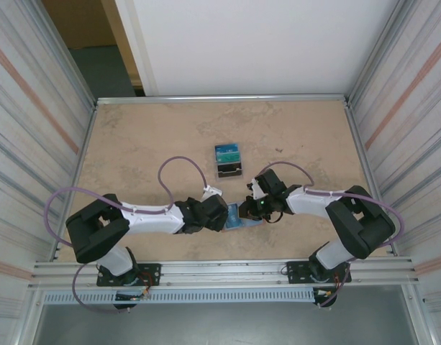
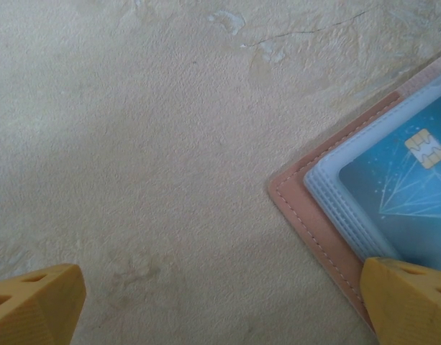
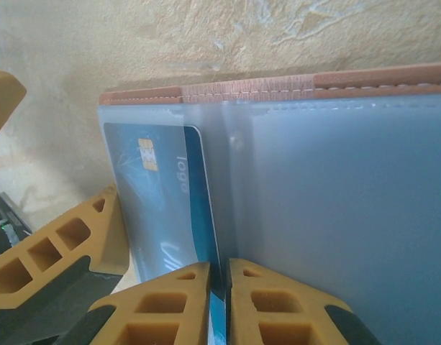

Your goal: Take the credit cards out of the card holder

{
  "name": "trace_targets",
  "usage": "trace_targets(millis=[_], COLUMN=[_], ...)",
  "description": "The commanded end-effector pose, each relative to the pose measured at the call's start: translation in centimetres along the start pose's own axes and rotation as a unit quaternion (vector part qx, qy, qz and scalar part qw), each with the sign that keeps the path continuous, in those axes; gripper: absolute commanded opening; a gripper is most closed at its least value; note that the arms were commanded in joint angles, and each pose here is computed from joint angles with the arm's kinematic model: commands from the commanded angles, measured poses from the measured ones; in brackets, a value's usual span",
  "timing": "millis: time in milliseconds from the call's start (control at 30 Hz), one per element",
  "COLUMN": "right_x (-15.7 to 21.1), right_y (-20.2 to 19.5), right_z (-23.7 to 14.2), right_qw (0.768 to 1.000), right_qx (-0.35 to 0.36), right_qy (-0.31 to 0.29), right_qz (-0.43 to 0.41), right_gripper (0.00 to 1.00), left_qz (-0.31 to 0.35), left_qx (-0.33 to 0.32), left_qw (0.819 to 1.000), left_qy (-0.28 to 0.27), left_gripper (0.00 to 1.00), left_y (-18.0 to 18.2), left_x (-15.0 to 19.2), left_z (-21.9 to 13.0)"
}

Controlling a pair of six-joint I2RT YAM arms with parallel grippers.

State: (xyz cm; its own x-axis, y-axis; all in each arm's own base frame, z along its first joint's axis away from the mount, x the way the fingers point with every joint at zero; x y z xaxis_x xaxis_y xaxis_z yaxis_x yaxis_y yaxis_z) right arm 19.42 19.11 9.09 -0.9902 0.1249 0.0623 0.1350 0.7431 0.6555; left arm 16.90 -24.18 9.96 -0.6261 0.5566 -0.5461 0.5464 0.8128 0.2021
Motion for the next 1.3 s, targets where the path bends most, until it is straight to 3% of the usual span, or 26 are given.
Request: trace_targets(millis=[0, 433, 533, 833, 1267], right_x=[0.0, -0.3, -0.3, -0.3, -0.9], right_y=[0.1, 0.5, 0.4, -0.1, -0.3], right_z=[0.2, 0.6, 0.7, -0.3, -1.6], right_qw=[1.000, 0.997, 0.997, 1.000, 0.999], right_qx=[-0.026, -0.067, -0.067, -0.018, 0.048], right_qy=[0.014, 0.029, 0.031, 0.004, -0.016], right_qz=[0.009, 0.013, 0.013, 0.006, -0.010], right_gripper=[0.13, 0.14, 0.10, 0.00, 0.00], left_qz=[0.011, 0.015, 0.015, 0.017, 0.015], left_qx=[-0.015, -0.011, -0.011, -0.017, -0.023], left_qw=[1.000, 1.000, 1.000, 0.999, 0.999], left_qy=[0.020, 0.024, 0.024, 0.029, 0.041], left_gripper=[0.99, 0.99, 0.99, 0.99, 0.99], left_y=[0.2, 0.0, 0.0, 0.2, 0.5], left_x=[0.4, 0.4, 0.4, 0.5, 1.0], left_z=[0.4, 0.5, 0.5, 0.6, 0.9])
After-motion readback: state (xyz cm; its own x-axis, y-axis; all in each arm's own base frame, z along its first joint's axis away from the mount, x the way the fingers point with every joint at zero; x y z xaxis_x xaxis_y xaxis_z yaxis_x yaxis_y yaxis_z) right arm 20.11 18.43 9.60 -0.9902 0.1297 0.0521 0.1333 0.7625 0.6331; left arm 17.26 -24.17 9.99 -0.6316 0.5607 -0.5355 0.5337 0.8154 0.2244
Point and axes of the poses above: each hand's point on the last joint's axis, 136 mm out from that joint toward the fingers, its own z axis out along the fingers, its own y axis along the line the jaws close on, x = y × z, the point moved 9 cm from there along -z, back along the fingers, and after that the axes turned 11 degrees about z, right-handed, at the moved point
